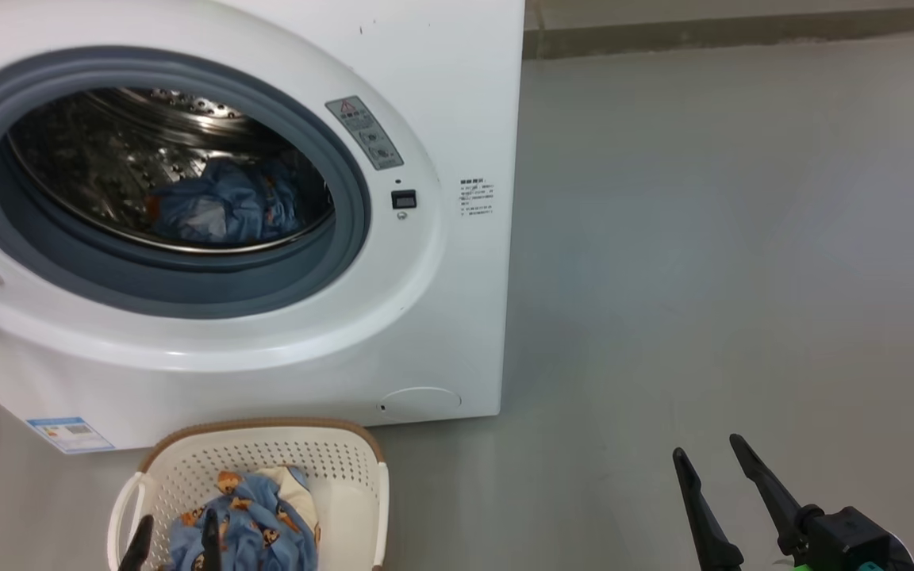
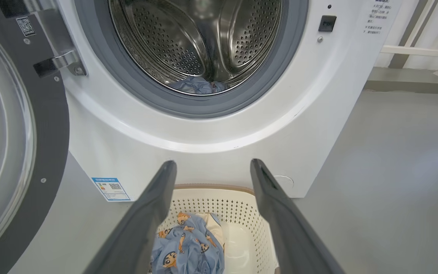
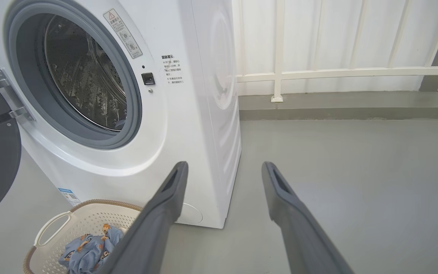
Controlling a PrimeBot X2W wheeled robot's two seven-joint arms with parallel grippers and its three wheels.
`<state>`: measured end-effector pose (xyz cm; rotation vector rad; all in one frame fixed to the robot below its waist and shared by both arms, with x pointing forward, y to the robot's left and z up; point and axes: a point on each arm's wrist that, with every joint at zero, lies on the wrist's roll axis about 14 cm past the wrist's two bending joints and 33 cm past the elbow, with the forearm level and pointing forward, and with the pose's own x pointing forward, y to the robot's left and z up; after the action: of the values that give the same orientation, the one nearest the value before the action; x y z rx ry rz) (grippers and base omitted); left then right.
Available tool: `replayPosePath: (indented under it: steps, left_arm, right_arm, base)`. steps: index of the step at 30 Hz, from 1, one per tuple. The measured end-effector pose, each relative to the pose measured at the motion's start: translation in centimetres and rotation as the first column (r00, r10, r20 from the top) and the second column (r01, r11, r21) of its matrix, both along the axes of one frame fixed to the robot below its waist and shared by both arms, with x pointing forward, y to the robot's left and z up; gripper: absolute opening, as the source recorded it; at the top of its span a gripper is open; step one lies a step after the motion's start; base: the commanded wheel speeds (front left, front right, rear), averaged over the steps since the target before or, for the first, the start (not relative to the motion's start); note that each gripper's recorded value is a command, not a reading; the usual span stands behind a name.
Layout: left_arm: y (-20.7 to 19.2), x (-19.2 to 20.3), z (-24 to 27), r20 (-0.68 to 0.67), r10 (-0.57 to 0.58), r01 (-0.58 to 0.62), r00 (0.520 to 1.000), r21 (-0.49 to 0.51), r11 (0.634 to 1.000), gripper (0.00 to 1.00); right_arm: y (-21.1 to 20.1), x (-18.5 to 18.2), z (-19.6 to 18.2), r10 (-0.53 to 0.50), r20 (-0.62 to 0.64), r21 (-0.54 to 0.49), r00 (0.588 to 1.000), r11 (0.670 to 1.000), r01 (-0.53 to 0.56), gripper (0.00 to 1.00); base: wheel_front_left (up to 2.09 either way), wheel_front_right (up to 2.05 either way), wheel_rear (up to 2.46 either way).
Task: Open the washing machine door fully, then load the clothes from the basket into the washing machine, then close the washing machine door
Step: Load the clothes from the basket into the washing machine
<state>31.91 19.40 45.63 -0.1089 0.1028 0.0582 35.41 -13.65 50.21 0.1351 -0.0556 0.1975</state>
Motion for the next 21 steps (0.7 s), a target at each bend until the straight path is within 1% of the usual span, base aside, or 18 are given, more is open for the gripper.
replayPosePath:
  steps: [8, 13, 16, 21]
  left_arm:
    - [-0.4, 2.6, -3.7, -0.138, -0.018, 0.018, 0.990, -0.001, 1.000, 1.00]
    - [-0.9, 5.2, -6.4, -0.225, -0.047, 0.049, 0.973, 0.002, 0.999, 1.00]
    - [-1.3, 7.6, -8.6, -0.292, -0.068, 0.073, 0.954, 0.003, 0.997, 1.00]
    - [-2.3, 10.1, -12.1, -0.389, -0.098, 0.102, 0.916, -0.010, 0.995, 1.00]
  right_arm:
    - [-0.3, 1.2, -1.2, 0.003, -0.034, -0.012, 0.999, 1.000, -0.004, 1.00]
    - [-0.6, 3.2, -1.2, 0.003, -0.026, -0.014, 1.000, 1.000, -0.004, 1.00]
    - [-0.8, 5.0, -1.8, 0.004, -0.033, -0.015, 0.999, 1.000, -0.004, 1.00]
    - [-1.2, 7.3, -3.1, 0.001, -0.050, -0.023, 0.999, 1.000, -0.003, 1.00]
  base:
    - [0.00, 0.00, 0.00]
    - [0.00, 0.00, 0.00]
    - [0.00, 0.00, 0.00]
    - [0.00, 0.00, 0.00]
